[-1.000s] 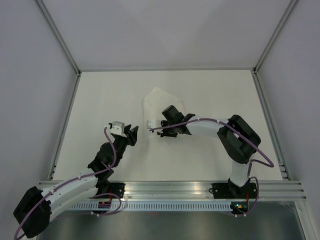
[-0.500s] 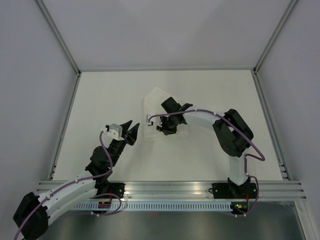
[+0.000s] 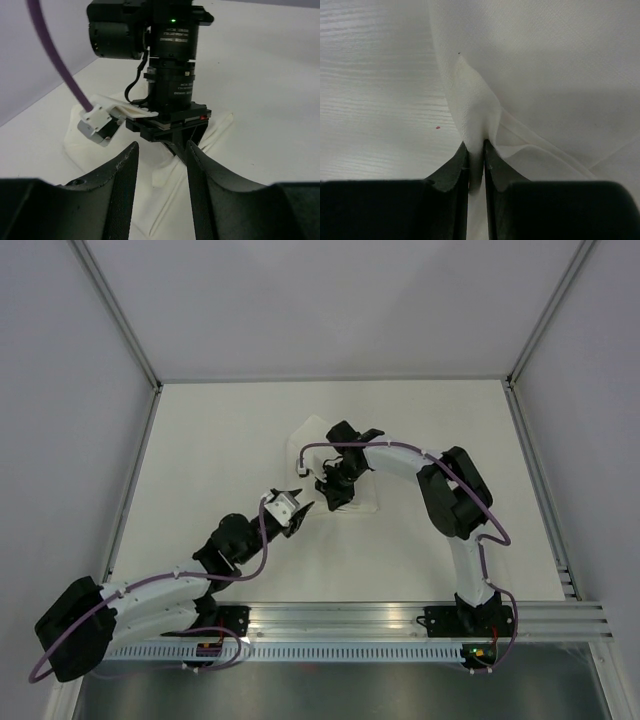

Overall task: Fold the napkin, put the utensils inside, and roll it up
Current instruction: Roll the napkin with the utensil

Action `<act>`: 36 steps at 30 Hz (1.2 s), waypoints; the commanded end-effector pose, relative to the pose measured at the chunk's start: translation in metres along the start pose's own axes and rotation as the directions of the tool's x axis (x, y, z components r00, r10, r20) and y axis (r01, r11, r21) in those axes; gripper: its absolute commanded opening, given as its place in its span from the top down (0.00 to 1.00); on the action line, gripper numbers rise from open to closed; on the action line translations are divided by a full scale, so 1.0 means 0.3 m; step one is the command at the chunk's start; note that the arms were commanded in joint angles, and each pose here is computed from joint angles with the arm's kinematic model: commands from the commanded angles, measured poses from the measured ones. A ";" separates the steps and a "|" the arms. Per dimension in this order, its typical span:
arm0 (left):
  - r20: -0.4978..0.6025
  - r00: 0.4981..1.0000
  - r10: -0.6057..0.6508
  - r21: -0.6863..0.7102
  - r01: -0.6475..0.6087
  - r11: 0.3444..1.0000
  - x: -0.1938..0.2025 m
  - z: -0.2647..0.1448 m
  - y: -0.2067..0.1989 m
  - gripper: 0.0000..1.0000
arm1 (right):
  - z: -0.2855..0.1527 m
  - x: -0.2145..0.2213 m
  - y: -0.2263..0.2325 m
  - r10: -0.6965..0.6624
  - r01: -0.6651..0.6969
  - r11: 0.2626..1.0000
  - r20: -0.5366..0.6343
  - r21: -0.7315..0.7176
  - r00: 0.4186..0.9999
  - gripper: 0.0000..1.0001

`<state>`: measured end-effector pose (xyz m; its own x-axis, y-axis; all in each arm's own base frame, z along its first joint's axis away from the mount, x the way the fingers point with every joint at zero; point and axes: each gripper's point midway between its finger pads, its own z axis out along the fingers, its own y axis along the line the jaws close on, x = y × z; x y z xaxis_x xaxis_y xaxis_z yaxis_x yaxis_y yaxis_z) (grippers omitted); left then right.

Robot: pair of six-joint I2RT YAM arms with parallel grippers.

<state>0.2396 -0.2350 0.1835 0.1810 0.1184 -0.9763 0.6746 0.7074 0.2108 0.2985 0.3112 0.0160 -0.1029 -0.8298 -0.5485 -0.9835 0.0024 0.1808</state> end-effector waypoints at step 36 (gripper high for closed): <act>-0.228 0.766 0.602 0.515 -0.430 0.742 0.391 0.245 -0.299 0.42 | 0.015 0.296 0.056 0.202 -0.248 0.928 -0.185 -0.277 0.962 0.99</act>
<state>0.2553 -0.3207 0.0518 0.3001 0.6777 -0.6714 0.7932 0.2137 0.5703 0.2709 0.2688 0.0138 -0.3498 -0.8251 -0.4436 -0.8252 0.0472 0.5629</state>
